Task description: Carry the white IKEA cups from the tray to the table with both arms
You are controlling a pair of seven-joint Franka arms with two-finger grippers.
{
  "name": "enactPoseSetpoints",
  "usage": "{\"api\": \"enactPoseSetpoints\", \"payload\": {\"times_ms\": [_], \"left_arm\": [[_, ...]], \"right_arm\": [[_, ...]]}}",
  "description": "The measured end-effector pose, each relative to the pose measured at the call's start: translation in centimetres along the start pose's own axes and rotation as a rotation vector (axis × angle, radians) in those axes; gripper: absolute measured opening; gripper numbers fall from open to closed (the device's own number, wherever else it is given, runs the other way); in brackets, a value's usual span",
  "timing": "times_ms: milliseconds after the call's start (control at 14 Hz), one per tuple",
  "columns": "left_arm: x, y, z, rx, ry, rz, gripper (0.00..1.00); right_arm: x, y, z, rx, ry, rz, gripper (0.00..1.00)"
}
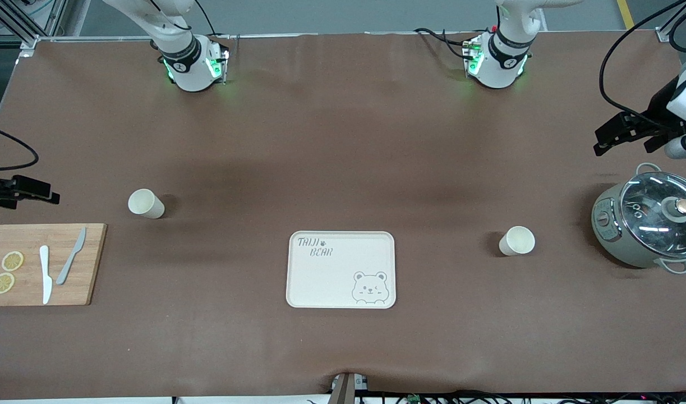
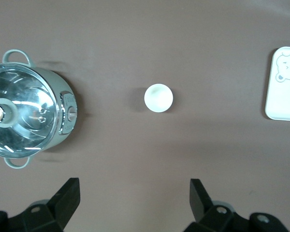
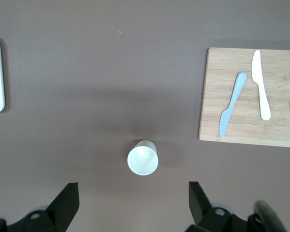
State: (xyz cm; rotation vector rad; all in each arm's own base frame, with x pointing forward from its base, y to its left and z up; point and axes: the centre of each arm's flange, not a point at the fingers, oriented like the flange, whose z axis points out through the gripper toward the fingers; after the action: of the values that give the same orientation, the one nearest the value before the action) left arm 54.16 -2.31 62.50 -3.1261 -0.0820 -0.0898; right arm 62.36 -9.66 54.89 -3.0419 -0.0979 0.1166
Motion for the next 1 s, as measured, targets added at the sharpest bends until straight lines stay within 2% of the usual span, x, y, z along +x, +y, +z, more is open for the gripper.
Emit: {"api": "enactPoseSetpoints", "payload": {"times_ms": [286, 571, 1000], "left_arm": [[0.1, 0.0, -0.4, 0.004, 0.008, 0.0, 1.0], [0.1, -0.1, -0.7, 0.003, 0.015, 0.0, 1.0], [0.3, -0.1, -1.3, 0.002, 0.028, 0.0, 1.0]], "right_arm": [[-2.0, -2.0, -2.6, 0.0, -0.026, 0.148, 1.0], [-5.1, -4.3, -6.3, -0.01, 0.016, 0.152, 1.0], [-8.8, -5.5, -7.9, -0.015, 0.029, 0.152, 1.0]]}}
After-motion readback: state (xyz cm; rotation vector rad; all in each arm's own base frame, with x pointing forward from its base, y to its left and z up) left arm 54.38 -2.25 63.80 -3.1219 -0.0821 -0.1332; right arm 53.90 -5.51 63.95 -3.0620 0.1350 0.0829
